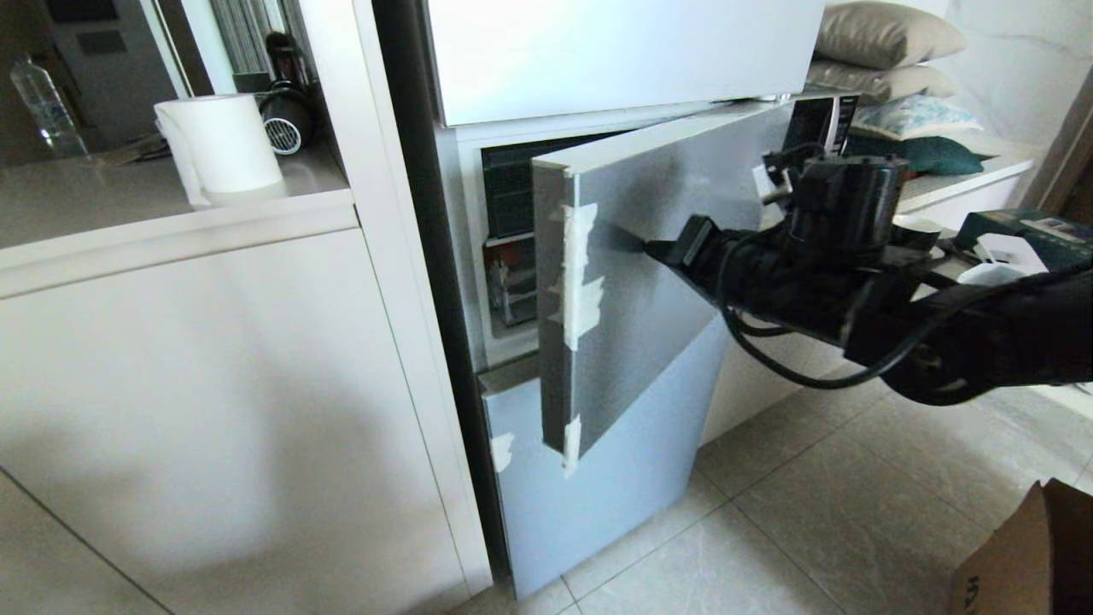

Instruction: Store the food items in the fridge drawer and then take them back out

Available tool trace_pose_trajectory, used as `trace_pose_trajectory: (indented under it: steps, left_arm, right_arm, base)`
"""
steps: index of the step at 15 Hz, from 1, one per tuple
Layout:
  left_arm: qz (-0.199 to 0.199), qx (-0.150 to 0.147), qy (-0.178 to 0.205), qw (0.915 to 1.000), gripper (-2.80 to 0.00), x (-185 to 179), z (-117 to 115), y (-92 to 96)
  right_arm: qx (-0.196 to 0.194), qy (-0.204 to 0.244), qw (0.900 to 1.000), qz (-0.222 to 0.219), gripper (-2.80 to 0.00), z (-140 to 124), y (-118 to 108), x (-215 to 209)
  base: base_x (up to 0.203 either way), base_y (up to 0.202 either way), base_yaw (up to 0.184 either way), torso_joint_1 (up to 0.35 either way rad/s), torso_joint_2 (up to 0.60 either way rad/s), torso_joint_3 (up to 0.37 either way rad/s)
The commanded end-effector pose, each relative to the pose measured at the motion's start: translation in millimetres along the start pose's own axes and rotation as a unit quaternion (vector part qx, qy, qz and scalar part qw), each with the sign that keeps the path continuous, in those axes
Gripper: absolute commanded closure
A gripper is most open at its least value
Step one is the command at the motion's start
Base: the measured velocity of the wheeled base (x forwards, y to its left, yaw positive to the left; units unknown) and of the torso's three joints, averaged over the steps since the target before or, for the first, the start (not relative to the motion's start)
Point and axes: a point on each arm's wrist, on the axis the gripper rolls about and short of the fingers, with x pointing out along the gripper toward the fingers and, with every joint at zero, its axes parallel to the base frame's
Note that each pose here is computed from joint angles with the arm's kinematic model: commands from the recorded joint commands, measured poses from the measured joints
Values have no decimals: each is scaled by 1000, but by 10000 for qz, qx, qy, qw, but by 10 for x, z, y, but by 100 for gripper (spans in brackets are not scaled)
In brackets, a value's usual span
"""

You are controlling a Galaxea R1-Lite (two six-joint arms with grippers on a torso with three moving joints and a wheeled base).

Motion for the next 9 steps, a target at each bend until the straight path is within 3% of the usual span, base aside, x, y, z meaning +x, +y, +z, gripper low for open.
trace_pose_trajectory:
  steps: [1,4,6,9]
  left_arm:
    - [7,0,13,10000,0,1,-1,0]
    - [7,0,13,10000,0,1,-1,0]
    - [7,0,13,10000,0,1,-1,0]
    - [1,0,13,10000,0,1,-1,0]
  right_arm:
    - [-255,56,9996,118,0,-323,-177,605]
    - [-728,-531,9945,534,0,-318,-191,1122]
    - [-945,-561,9918,646,0,-353,-232,1290]
    - [-985,-463,9919,662,0,-278,-113,1166]
  base:
    - [0,0,0,0,0,0]
    - [0,0,0,0,0,0]
    - [0,0,0,0,0,0]
    - [0,0,0,0,0,0]
